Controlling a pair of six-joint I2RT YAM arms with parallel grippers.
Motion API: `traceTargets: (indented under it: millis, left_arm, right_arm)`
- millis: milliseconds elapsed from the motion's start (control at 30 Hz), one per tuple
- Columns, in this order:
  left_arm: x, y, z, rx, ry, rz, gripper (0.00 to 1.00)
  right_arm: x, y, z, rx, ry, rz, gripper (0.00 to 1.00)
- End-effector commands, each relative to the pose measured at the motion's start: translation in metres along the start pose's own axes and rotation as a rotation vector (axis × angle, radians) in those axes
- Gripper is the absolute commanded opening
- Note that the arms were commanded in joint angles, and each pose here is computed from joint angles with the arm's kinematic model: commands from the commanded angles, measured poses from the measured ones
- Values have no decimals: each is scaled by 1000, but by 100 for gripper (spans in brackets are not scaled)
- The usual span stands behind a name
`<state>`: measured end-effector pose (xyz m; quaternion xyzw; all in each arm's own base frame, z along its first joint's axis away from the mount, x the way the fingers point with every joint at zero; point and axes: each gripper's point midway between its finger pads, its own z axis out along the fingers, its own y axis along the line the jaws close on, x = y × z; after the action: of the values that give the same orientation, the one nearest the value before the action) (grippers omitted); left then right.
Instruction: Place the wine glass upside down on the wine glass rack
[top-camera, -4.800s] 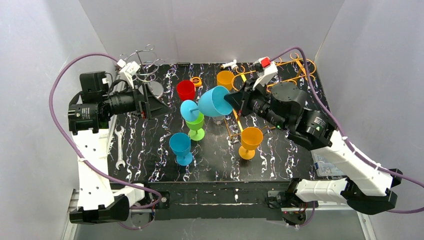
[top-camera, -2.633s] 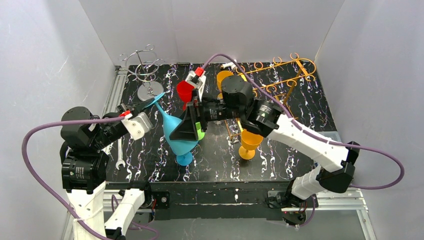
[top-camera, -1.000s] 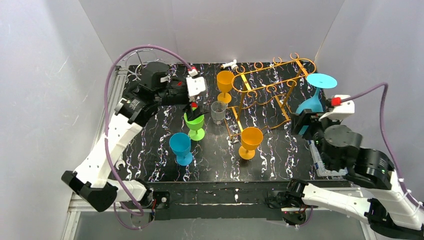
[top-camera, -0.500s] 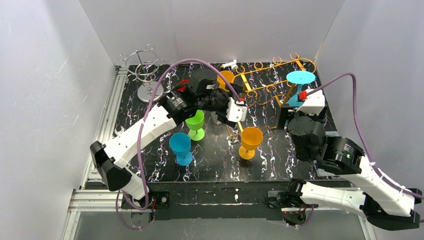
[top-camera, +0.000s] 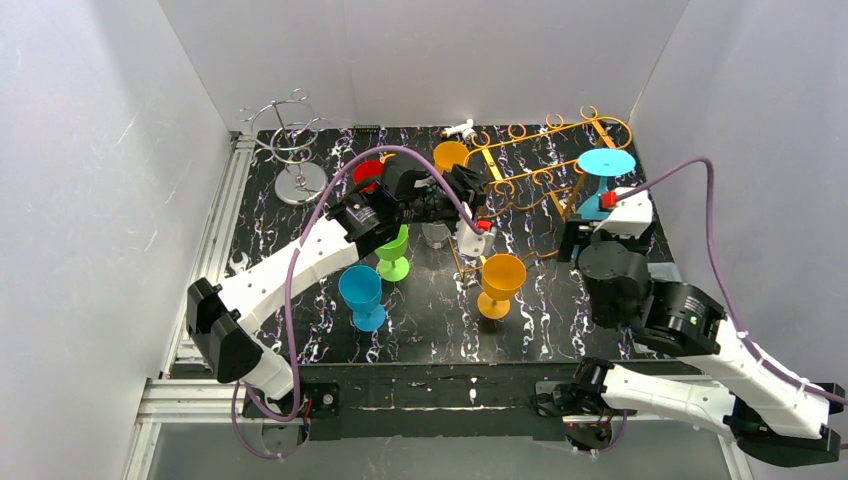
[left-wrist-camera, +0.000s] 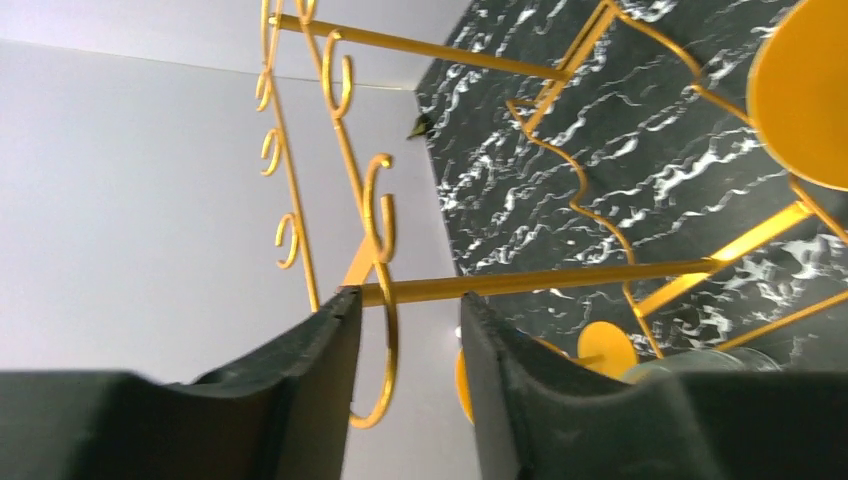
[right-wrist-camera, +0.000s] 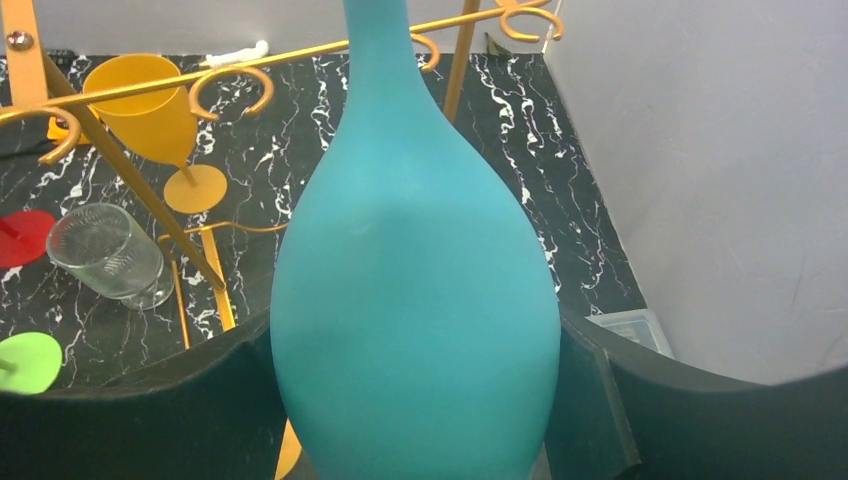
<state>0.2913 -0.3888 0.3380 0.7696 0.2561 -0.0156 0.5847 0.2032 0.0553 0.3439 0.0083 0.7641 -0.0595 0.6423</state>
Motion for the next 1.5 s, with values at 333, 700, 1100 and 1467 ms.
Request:
traceTargets:
  millis: [333,700,1100,1467]
  left_arm:
    - [23,41,-16,-203,105,165,12]
    - [26,35,-34,-195,90,236,10]
    - [18,40,-59,-236,101,161,70]
    - [10,20,-100,-217,136,-110,87]
  right_arm:
    - [0,22,11,9,-31,-13,47]
    - [33,27,16,2,-3,-34,47]
    - [47,59,31,-59,2,-35,45]
    - [57,101,64,-228,40,53,42]
